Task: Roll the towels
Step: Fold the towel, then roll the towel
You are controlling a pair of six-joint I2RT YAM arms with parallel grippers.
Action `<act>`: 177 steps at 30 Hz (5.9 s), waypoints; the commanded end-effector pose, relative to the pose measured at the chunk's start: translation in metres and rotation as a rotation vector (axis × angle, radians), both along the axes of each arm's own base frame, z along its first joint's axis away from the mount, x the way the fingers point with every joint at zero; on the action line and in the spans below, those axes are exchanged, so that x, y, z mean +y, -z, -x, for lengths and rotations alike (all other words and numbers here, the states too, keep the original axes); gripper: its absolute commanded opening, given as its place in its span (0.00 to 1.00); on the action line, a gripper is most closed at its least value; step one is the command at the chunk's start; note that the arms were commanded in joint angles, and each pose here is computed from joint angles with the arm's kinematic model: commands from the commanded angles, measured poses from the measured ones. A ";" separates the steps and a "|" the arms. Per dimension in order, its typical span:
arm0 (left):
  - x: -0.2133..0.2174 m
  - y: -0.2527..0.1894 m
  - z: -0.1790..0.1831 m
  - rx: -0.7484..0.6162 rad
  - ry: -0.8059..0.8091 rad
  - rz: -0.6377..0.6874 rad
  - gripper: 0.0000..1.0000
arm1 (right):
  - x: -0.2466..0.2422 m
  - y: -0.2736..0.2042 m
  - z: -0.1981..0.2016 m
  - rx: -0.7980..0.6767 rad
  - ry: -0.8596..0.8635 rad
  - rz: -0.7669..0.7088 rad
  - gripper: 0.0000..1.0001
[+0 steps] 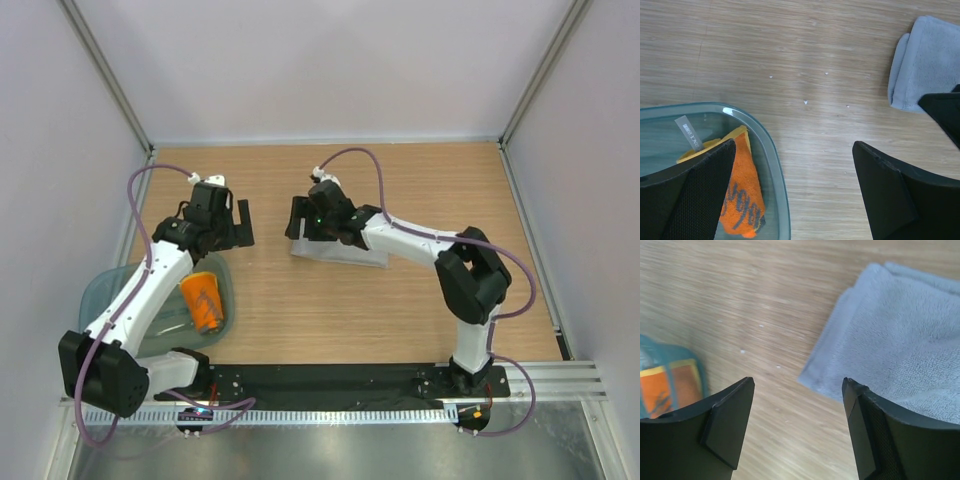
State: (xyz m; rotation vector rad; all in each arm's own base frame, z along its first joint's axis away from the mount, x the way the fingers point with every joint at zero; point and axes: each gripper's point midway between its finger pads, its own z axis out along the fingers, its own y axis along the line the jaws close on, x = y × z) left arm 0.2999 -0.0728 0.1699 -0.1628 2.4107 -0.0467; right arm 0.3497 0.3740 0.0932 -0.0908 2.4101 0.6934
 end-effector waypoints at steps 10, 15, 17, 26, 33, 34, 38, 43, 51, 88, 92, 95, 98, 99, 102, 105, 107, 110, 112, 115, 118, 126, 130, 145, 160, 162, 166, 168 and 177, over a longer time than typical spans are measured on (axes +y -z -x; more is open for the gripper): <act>-0.078 -0.001 -0.035 0.083 0.147 0.148 0.93 | -0.118 -0.089 -0.012 -0.084 0.169 -0.177 0.47; -0.135 0.008 -0.064 0.133 0.224 0.184 0.88 | -0.153 -0.038 -0.005 0.028 0.207 -0.154 0.29; -0.159 0.030 -0.068 0.207 0.256 0.211 0.83 | -0.161 -0.013 0.003 0.082 0.211 -0.151 0.25; -0.209 0.080 -0.100 0.306 0.284 0.228 0.78 | -0.190 0.070 0.036 0.276 0.252 -0.112 0.20; -0.204 0.126 -0.113 0.353 0.254 0.138 0.75 | -0.204 0.085 0.061 0.345 0.254 -0.090 0.19; -0.203 0.129 -0.114 0.356 0.252 0.131 0.73 | -0.205 0.085 0.064 0.352 0.255 -0.087 0.19; -0.194 0.146 -0.121 0.358 0.240 0.063 0.60 | -0.211 0.088 0.080 0.376 0.252 -0.072 0.19; -0.187 0.139 -0.135 0.313 0.235 0.006 0.51 | -0.215 0.089 0.092 0.389 0.248 -0.060 0.19; -0.172 0.101 -0.154 0.192 0.208 -0.094 0.63 | -0.185 0.034 0.086 0.312 0.098 -0.221 0.18; -0.178 0.153 -0.154 0.244 0.252 -0.078 0.60 | -0.209 0.096 0.077 0.455 0.198 -0.279 0.01; -0.157 0.148 -0.164 0.245 0.224 -0.092 0.60 | -0.208 0.088 0.078 0.442 0.179 -0.278 0.01; -0.157 0.131 -0.162 0.220 0.231 -0.100 0.60 | -0.206 0.075 0.078 0.442 0.165 -0.280 0.02; -0.160 0.100 -0.158 0.154 0.227 -0.117 0.61 | -0.201 0.049 0.072 0.394 0.133 -0.277 0.10; -0.164 0.092 -0.154 0.140 0.234 -0.118 0.63 | -0.199 0.043 0.071 0.381 0.125 -0.269 0.18; -0.170 0.057 -0.148 0.077 0.241 -0.110 0.68 | -0.197 0.009 0.060 0.310 0.107 -0.268 0.36; -0.181 0.024 -0.136 0.021 0.258 -0.104 0.71 | -0.195 -0.022 0.045 0.236 0.103 -0.276 0.41; -0.194 0.007 -0.122 -0.009 0.289 -0.088 0.71 | -0.196 -0.037 0.030 0.188 0.116 -0.269 0.42; -0.217 0.007 -0.097 0.005 0.357 -0.054 0.70 | -0.200 -0.033 0.012 0.178 0.145 -0.241 0.39; -0.232 0.017 -0.080 0.034 0.388 -0.015 0.68 | -0.203 -0.018 0.000 0.204 0.161 -0.228 0.34; -0.260 0.029 -0.054 0.070 0.437 0.044 0.66 | -0.210 0.010 -0.014 0.244 0.190 -0.226 0.27; -0.287 0.034 -0.033 0.080 0.482 0.080 0.65 | -0.213 0.041 -0.018 0.310 0.194 -0.235 0.19; -0.312 0.056 -0.009 0.134 0.528 0.109 0.61 | -0.234 0.080 0.002 0.407 0.233 -0.208 0.17; -0.325 0.064 0.004 0.140 0.566 0.092 0.57 | -0.236 0.082 0.007 0.421 0.237 -0.195 0.17; -0.353 0.071 0.046 0.019 0.728 -0.139 0.54 | -0.332 -0.057 0.007 0.089 0.618 0.137 0.66; -0.391 0.115 0.054 0.001 0.846 -0.212 0.56 | -0.390 -0.075 0.061 0.058 0.823 0.221 0.69; -0.390 0.118 0.052 -0.002 0.845 -0.228 0.55 | -0.390 -0.074 0.062 0.064 0.817 0.223 0.69; -0.389 0.110 0.047 -0.033 0.838 -0.234 0.56 | -0.388 -0.079 0.063 0.049 0.813 0.204 0.69; -0.389 0.103 0.046 -0.049 0.841 -0.234 0.56 | -0.387 -0.084 0.063 0.032 0.815 0.194 0.69; -0.394 0.100 0.042 -0.070 0.851 -0.242 0.55 | -0.387 -0.091 0.059 0.020 0.815 0.180 0.69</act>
